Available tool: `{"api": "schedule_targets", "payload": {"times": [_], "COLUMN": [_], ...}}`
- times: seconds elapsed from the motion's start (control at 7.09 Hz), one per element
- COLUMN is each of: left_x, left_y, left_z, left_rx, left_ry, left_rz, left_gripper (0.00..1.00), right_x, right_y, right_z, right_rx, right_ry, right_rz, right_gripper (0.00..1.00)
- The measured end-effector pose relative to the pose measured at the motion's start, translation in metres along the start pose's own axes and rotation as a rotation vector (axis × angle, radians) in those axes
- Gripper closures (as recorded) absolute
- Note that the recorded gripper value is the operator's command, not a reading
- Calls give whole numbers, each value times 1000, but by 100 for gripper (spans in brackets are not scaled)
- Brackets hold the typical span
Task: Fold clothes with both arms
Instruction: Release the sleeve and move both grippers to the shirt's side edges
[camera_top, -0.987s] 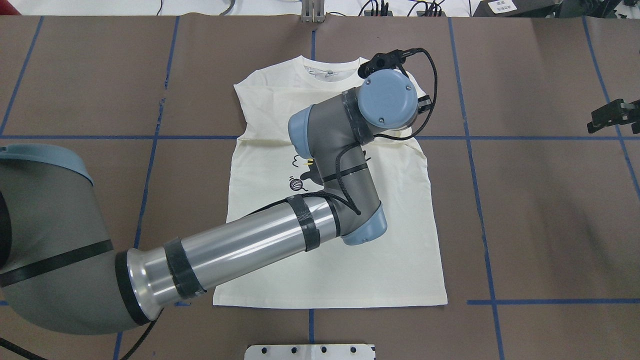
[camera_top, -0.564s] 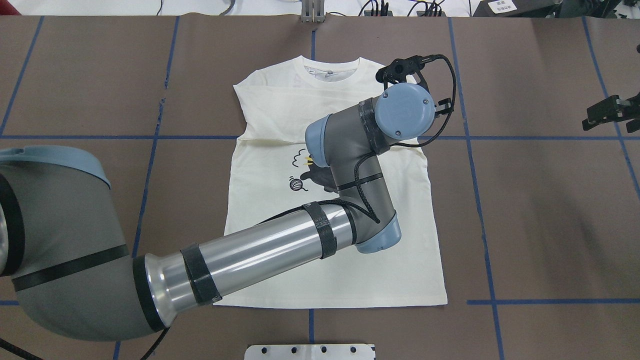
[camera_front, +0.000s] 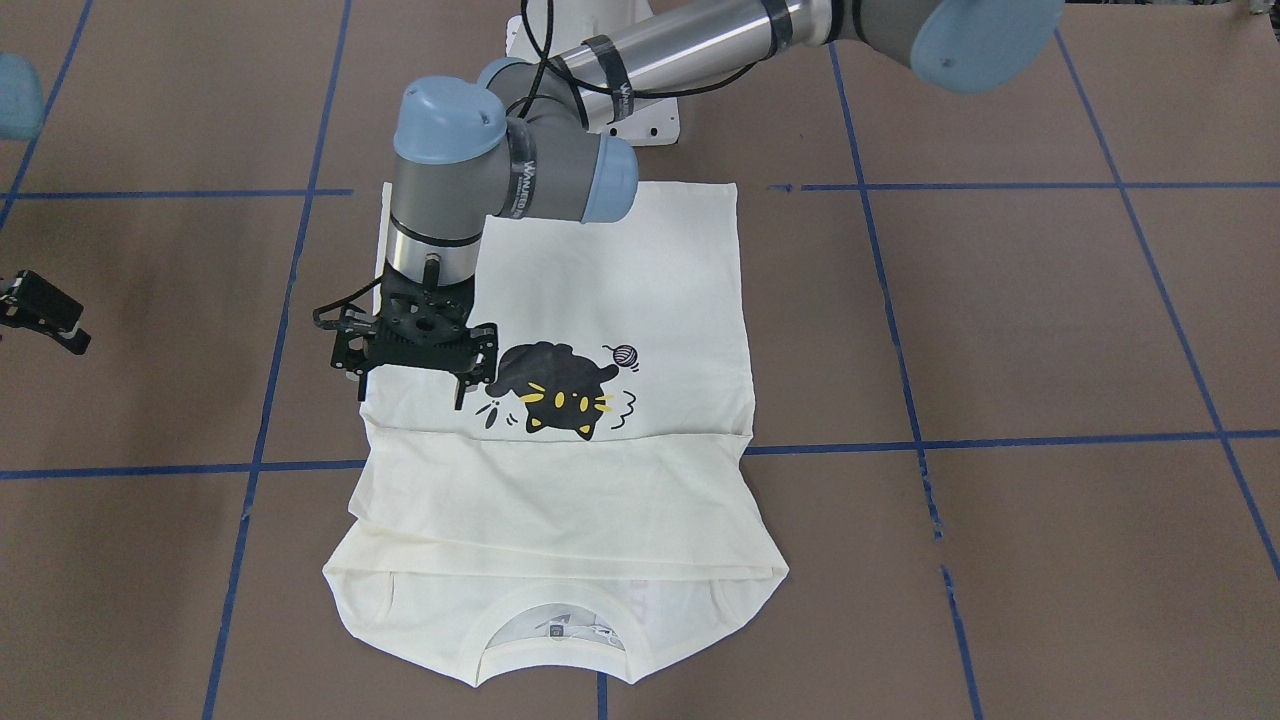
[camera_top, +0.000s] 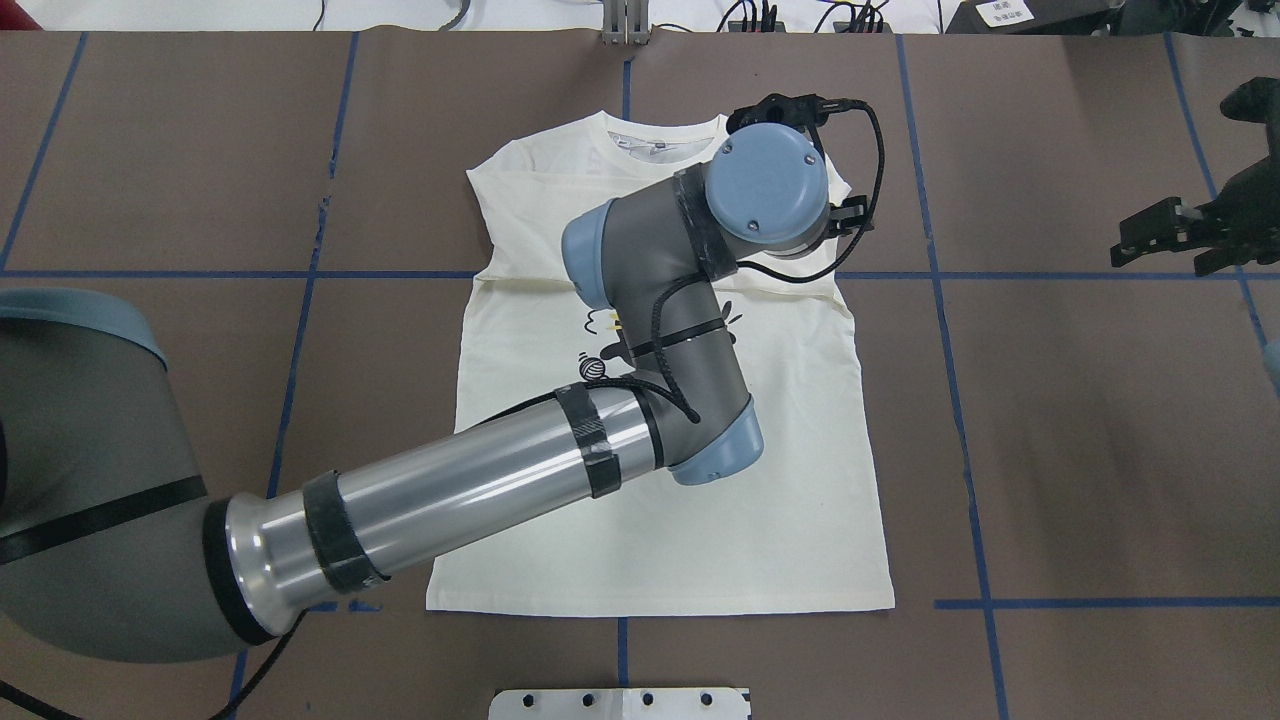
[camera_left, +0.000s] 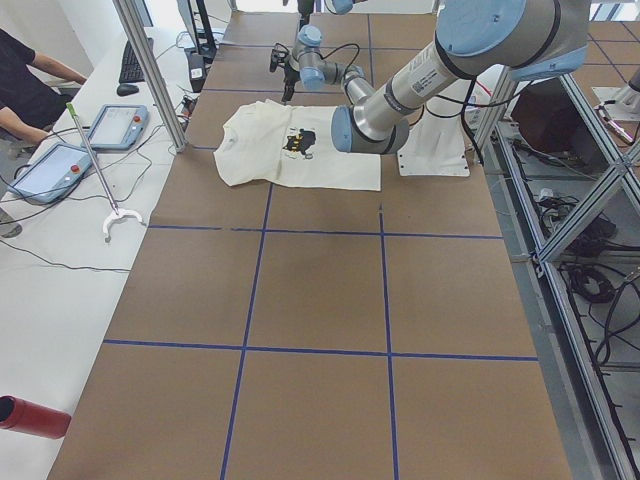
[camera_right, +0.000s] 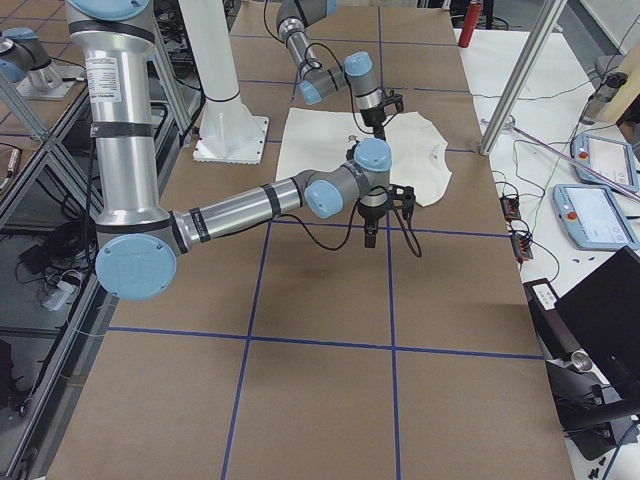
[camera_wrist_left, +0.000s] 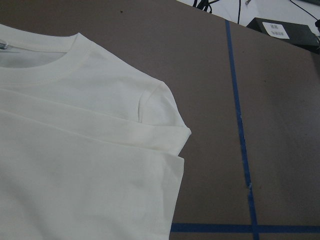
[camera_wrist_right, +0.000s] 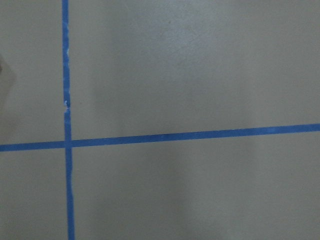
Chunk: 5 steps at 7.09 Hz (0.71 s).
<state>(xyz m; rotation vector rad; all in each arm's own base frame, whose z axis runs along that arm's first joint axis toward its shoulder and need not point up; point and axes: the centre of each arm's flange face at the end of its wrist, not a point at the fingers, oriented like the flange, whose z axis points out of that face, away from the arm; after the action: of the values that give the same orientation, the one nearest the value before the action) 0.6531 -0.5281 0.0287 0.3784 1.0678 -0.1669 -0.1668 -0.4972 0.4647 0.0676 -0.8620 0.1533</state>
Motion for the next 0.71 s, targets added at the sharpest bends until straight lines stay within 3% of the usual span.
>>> {"api": "schedule_targets", "payload": {"times": [0.28,0.42,0.71], "left_x": [-125,-181,-230], "left_y": [13,27,46], "left_z": [-46,-85,-139], "left_rx": [-41,-54,-105], "left_ry": [-92,-110,-86], "left_rz": [127,188,231], "left_gripper": [0,0,0], "right_x": [-64,-98,-153], "right_y": [45,76,146], "right_z": [21,39,67], "right_rx": [6,12,13], "right_ry": [-24,-21,-28], "right_rz": [72,107,134], "right_gripper": [0,0,0]}}
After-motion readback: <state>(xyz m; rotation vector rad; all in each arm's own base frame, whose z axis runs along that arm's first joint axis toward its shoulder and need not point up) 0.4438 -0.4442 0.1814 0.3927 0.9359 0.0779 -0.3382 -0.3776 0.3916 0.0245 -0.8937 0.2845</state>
